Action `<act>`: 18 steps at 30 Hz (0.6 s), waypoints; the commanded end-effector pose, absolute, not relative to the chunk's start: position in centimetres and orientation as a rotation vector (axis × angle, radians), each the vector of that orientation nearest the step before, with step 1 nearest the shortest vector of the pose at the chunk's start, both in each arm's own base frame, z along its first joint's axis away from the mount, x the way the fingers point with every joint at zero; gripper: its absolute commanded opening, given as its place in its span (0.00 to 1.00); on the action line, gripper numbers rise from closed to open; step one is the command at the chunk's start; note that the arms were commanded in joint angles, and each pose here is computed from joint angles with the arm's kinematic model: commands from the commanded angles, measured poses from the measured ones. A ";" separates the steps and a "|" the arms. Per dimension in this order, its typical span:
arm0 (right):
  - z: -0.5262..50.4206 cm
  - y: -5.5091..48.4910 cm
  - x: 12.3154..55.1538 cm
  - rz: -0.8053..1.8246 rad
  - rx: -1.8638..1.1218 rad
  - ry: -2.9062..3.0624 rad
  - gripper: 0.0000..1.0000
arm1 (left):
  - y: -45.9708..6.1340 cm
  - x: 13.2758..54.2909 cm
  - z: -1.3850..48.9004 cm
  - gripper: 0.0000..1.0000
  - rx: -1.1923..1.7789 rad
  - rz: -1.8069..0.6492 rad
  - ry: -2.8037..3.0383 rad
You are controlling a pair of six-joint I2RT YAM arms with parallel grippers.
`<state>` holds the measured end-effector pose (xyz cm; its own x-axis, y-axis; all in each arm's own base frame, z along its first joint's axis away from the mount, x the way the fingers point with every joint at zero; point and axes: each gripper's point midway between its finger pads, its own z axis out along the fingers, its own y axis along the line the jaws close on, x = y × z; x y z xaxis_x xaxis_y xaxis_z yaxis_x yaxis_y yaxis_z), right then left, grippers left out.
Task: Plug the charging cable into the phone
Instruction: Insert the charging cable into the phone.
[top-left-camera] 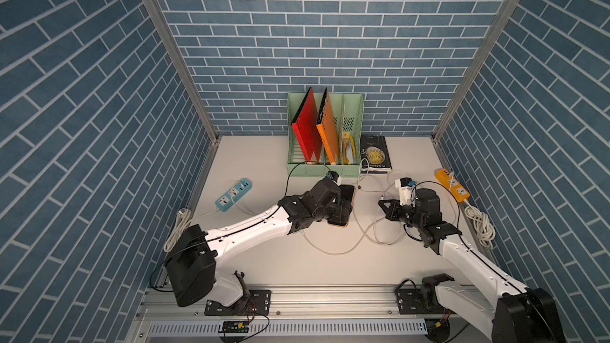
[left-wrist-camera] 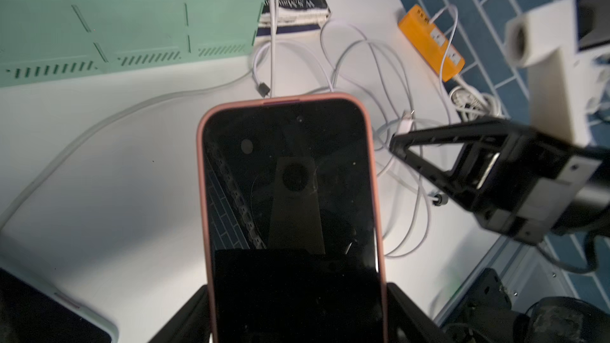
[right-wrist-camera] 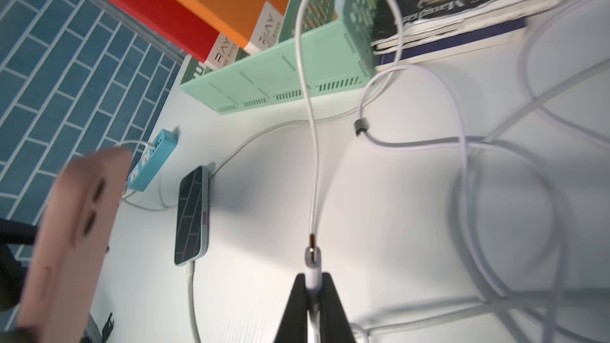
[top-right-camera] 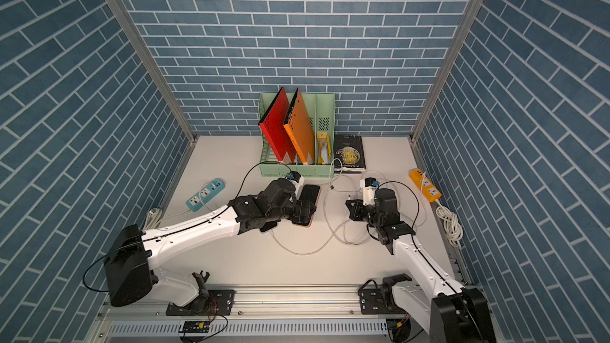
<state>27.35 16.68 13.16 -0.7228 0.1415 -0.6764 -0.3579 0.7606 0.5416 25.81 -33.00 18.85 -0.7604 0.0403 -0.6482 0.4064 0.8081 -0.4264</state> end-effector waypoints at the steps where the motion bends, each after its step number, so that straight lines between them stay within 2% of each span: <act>1: 14.6 20.1 26.9 0.940 -0.259 2.162 0.00 | -31.1 28.3 21.5 0.00 0.086 -0.766 2.224; 8: 14.1 25.4 24.3 0.994 -0.442 2.164 0.00 | -28.6 28.7 23.0 0.00 -0.067 -0.770 2.167; 18: 14.5 31.6 20.5 1.076 -0.720 2.140 0.00 | -27.6 28.6 21.6 0.00 -0.159 -0.748 2.197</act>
